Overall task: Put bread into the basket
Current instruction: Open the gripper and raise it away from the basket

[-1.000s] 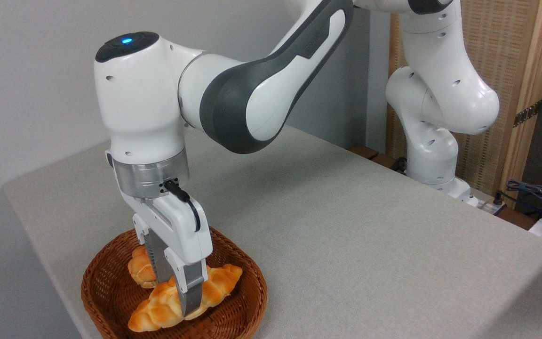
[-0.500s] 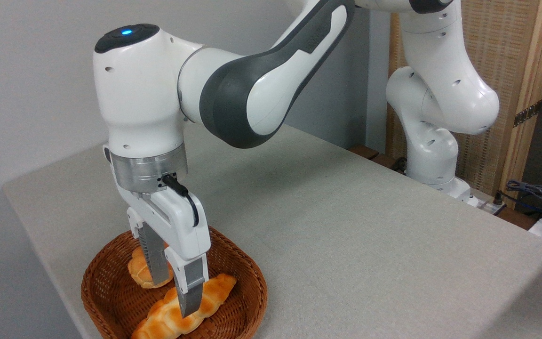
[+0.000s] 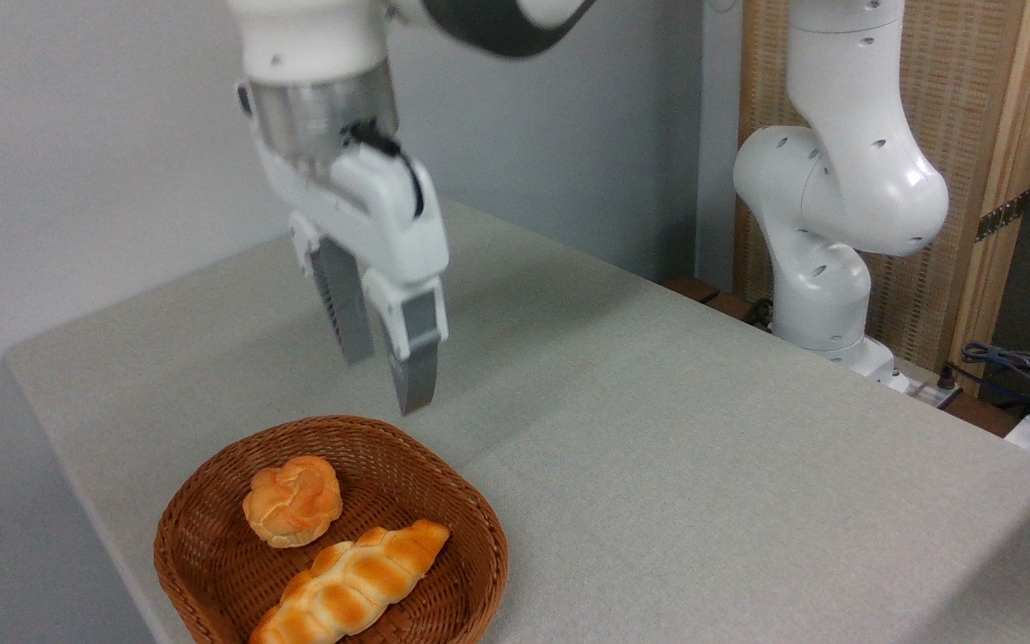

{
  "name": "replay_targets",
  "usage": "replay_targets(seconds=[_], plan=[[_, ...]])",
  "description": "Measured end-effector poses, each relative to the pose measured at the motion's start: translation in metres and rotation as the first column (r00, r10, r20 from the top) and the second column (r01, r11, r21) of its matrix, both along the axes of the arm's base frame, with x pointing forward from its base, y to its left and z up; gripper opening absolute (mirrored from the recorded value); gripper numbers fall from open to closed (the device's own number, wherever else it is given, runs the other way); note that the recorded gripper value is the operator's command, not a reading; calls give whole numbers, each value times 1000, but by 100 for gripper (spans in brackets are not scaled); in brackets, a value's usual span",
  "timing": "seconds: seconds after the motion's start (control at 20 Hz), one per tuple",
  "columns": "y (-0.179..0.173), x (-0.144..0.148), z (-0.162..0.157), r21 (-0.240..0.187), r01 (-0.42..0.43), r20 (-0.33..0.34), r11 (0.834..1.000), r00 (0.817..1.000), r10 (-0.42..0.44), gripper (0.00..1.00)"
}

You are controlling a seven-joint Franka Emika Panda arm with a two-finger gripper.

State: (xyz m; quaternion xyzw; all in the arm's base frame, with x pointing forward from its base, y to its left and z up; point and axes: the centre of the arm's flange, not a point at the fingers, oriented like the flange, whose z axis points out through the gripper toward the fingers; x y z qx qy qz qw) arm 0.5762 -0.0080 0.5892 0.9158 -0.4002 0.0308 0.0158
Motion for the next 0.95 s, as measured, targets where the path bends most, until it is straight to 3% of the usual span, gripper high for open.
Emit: replay_targets(seconds=[0.25, 0.4, 0.95], plan=[[-17, -22, 25, -7, -3, 26, 1000, 1000, 3, 100], [-32, -24, 24, -9, -23, 22, 1000, 999, 23, 100], [-35, -27, 22, -2, -18, -4, 1000, 1000, 18, 100]])
